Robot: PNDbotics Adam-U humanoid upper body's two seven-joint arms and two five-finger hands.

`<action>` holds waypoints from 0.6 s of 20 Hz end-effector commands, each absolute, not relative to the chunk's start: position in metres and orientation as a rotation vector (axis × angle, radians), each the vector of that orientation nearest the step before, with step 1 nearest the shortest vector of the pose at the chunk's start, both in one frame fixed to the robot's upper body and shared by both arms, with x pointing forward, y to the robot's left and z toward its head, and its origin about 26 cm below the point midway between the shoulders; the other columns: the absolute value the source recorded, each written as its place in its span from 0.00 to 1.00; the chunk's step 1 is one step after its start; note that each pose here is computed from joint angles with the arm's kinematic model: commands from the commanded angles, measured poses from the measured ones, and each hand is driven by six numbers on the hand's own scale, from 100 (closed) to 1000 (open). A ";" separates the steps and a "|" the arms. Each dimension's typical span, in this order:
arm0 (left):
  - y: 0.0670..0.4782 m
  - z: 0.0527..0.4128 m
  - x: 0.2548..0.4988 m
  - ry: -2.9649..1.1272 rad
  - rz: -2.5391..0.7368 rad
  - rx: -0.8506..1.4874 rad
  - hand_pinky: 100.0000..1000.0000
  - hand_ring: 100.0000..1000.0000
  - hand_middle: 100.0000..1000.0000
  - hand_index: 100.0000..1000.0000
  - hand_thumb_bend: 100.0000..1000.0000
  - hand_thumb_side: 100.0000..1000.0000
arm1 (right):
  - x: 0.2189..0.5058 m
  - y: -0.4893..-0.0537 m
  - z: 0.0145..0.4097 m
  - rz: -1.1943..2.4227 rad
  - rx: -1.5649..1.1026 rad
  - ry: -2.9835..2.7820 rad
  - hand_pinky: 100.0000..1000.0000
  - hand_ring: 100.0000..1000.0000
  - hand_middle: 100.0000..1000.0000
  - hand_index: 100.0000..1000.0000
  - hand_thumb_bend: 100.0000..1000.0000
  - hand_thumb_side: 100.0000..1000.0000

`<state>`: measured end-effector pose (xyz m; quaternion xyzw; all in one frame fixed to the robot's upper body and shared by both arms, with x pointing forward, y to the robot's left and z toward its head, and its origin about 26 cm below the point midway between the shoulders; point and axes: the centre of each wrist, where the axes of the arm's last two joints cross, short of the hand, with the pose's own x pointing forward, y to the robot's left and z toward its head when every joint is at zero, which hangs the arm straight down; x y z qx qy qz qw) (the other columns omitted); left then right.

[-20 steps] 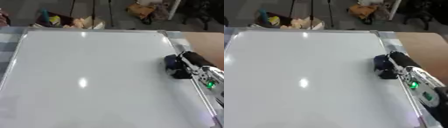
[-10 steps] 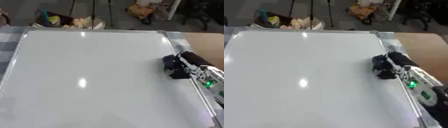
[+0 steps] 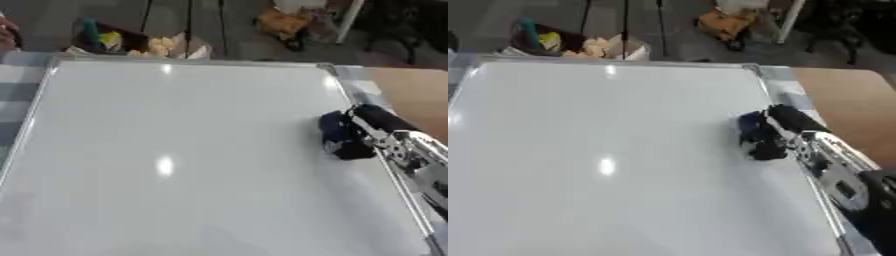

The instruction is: Wipe the whiteboard clean with a brush.

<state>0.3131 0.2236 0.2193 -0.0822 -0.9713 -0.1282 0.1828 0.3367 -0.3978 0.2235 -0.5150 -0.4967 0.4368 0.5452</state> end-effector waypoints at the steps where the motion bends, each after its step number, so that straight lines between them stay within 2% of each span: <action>1: 0.223 0.227 0.310 -2.767 -0.376 -0.237 0.29 0.68 0.54 0.43 0.02 0.93 | 0.335 -0.397 0.237 1.070 -1.238 -1.177 0.46 0.50 0.15 0.28 0.00 0.33; 12: 0.223 0.227 0.310 -2.764 -0.377 -0.239 0.29 0.68 0.54 0.43 0.02 0.93 | 0.332 -0.383 0.241 1.109 -1.183 -1.204 0.45 0.49 0.15 0.28 0.00 0.36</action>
